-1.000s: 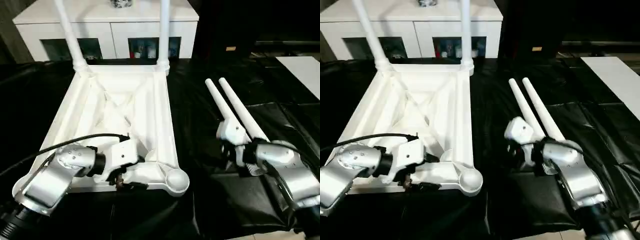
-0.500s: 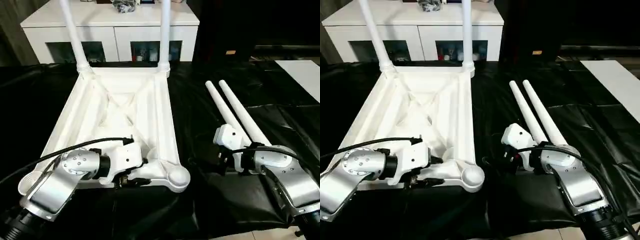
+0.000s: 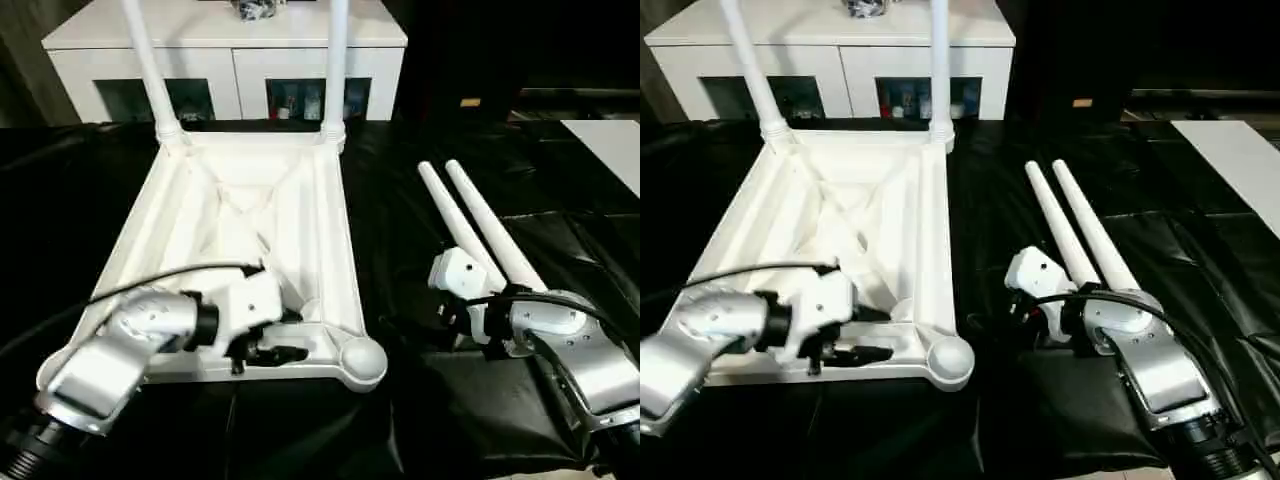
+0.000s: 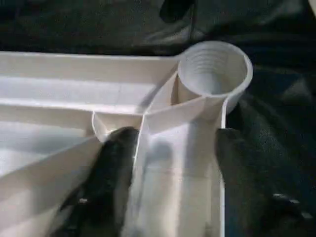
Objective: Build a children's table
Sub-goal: Rotate table base
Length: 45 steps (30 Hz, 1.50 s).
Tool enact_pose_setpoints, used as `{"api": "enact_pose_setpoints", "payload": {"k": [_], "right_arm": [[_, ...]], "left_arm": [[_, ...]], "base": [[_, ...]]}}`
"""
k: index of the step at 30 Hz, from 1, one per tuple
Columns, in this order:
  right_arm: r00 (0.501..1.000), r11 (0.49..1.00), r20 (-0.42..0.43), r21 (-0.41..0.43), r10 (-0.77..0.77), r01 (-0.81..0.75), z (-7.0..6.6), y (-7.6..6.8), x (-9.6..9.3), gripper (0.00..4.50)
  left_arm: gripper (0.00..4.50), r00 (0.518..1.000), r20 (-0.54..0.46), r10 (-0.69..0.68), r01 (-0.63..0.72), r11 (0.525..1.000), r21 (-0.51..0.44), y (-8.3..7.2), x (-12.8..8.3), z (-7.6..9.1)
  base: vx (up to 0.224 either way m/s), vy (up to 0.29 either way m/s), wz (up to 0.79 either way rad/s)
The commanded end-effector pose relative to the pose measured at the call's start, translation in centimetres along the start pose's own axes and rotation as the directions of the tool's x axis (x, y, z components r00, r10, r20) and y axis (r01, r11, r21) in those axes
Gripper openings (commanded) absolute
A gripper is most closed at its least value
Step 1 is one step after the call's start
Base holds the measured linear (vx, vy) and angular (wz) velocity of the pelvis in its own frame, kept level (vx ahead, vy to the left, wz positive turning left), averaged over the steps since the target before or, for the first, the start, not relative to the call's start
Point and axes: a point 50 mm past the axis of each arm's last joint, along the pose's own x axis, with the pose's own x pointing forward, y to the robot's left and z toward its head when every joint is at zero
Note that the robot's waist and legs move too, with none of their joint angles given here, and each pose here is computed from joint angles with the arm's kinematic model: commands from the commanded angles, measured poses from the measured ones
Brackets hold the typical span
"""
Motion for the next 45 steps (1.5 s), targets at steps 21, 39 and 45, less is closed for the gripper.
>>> {"api": "enact_pose_setpoints", "payload": {"k": [21,39,45], "right_arm": [[1.000,1.000,-0.019,-0.024,0.008,-0.008,0.2,-0.1,-0.2,3.84],[1.000,1.000,-0.027,-0.028,0.000,-0.001,0.1,-0.1,-0.2,3.84],[0.999,0.999,-0.042,-0.037,-0.023,0.022,0.0,-0.4,-0.1,3.84]], "left_arm": [[4.44,0.977,-0.209,-0.053,0.060,0.998,0.028,0.0,1.4,-3.5],[3.39,0.961,-0.176,0.212,-0.241,0.956,-0.169,1.5,2.0,-3.1],[3.29,0.902,-0.196,0.385,-0.425,0.873,-0.241,3.0,3.3,-2.8]], "base": [[0.000,0.000,0.00],[0.000,0.000,0.00],[0.000,0.000,0.00]]}}
